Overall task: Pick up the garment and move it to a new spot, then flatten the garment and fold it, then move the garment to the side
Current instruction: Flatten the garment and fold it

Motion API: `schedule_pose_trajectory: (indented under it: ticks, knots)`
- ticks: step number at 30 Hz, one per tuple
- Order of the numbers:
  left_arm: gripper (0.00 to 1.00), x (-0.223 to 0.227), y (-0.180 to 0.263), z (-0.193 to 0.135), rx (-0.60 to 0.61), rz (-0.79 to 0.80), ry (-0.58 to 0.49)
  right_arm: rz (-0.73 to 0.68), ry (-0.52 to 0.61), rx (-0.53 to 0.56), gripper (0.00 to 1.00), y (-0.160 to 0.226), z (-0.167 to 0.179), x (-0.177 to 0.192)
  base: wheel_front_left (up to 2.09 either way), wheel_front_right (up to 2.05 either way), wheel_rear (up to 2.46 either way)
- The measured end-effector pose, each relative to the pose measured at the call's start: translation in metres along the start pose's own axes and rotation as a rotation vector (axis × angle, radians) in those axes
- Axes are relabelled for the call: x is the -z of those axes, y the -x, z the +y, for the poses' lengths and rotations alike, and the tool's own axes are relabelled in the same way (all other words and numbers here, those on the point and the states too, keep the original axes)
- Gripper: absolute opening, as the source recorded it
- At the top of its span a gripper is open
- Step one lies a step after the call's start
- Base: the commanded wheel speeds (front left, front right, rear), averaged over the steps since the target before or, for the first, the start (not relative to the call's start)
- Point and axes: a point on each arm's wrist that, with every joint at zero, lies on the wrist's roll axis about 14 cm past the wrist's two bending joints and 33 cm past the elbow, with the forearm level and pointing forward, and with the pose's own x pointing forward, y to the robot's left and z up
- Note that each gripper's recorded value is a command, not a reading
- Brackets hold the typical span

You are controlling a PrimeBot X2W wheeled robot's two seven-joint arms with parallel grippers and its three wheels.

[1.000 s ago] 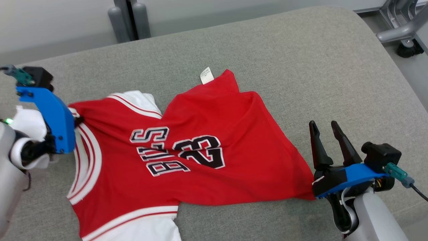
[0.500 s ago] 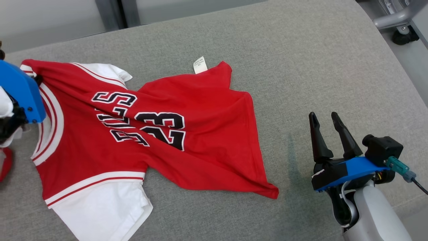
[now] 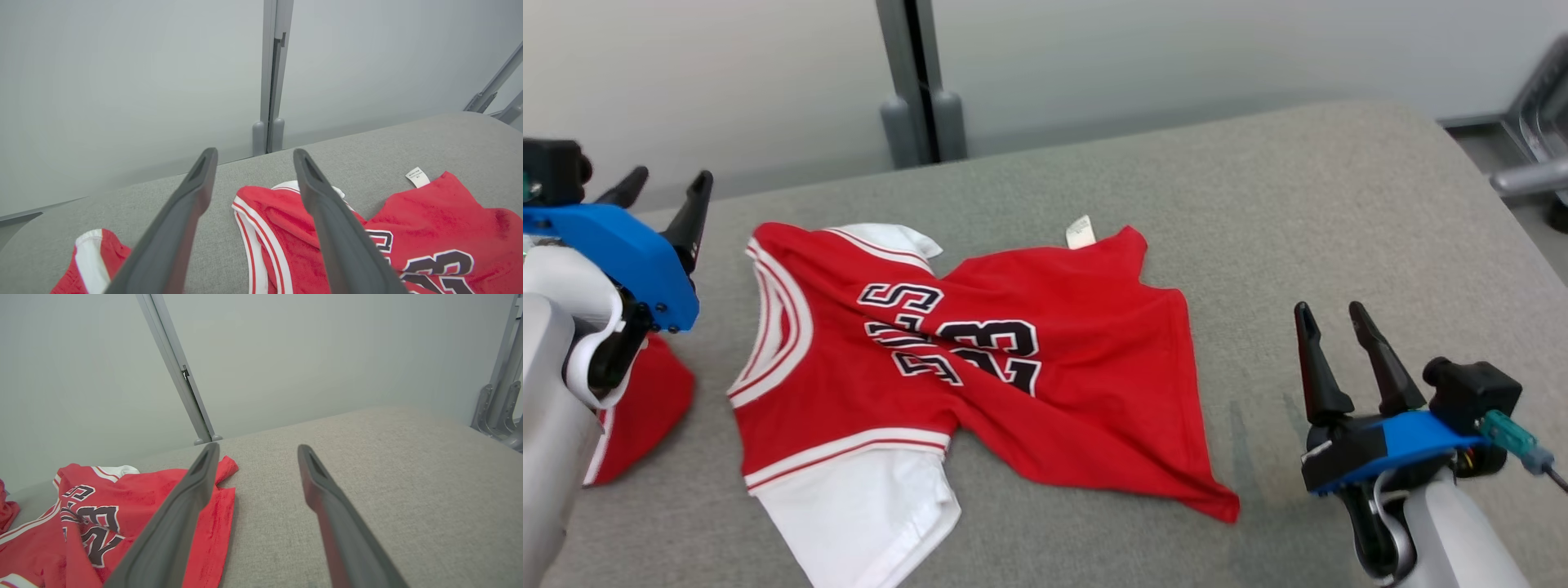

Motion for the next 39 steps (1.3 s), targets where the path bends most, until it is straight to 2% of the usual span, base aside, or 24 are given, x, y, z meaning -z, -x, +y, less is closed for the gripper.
schedule_pose_trajectory:
  ticks: [3, 7, 10, 17, 20, 23, 31, 39]
  knots:
    - [1.0, -0.027, 0.024, 0.006, -0.036, -0.189, 0.002, -0.025, 0.0, -0.037, 1.0, 0.004, 0.011, -0.007, 0.0, 0.0, 0.0]
    - [1.0, -0.035, 0.061, 0.017, -0.122, -0.379, 0.023, -0.035, -0.004, -0.083, 1.0, 0.008, 0.026, -0.009, 0.0, 0.0, 0.0]
    - [1.0, -0.025, 0.093, 0.021, -0.188, -0.437, 0.022, -0.03, 0.0, -0.106, 1.0, 0.014, 0.034, -0.006, 0.0, 0.0, 0.0]
    - [1.0, -0.008, 0.157, 0.008, -0.307, -0.54, 0.033, -0.053, 0.024, -0.16, 1.0, 0.027, 0.052, -0.009, 0.0, 0.0, 0.0]
    - [1.0, 0.016, 0.172, -0.004, -0.337, -0.527, 0.058, -0.069, 0.051, -0.188, 1.0, 0.03, 0.06, -0.014, 0.0, 0.0, 0.0]
    - [1.0, 0.042, 0.179, -0.01, -0.37, -0.498, 0.13, -0.077, 0.073, -0.202, 1.0, 0.033, 0.064, -0.015, 0.0, 0.0, 0.0]
    - [1.0, 0.086, 0.179, -0.03, -0.339, -0.416, 0.187, -0.058, 0.113, -0.176, 1.0, 0.046, 0.055, -0.008, 0.0, 0.0, 0.0]
    - [1.0, 0.091, 0.172, -0.031, -0.326, -0.414, 0.196, -0.045, 0.117, -0.159, 1.0, 0.049, 0.049, -0.004, 0.0, 0.0, 0.0]
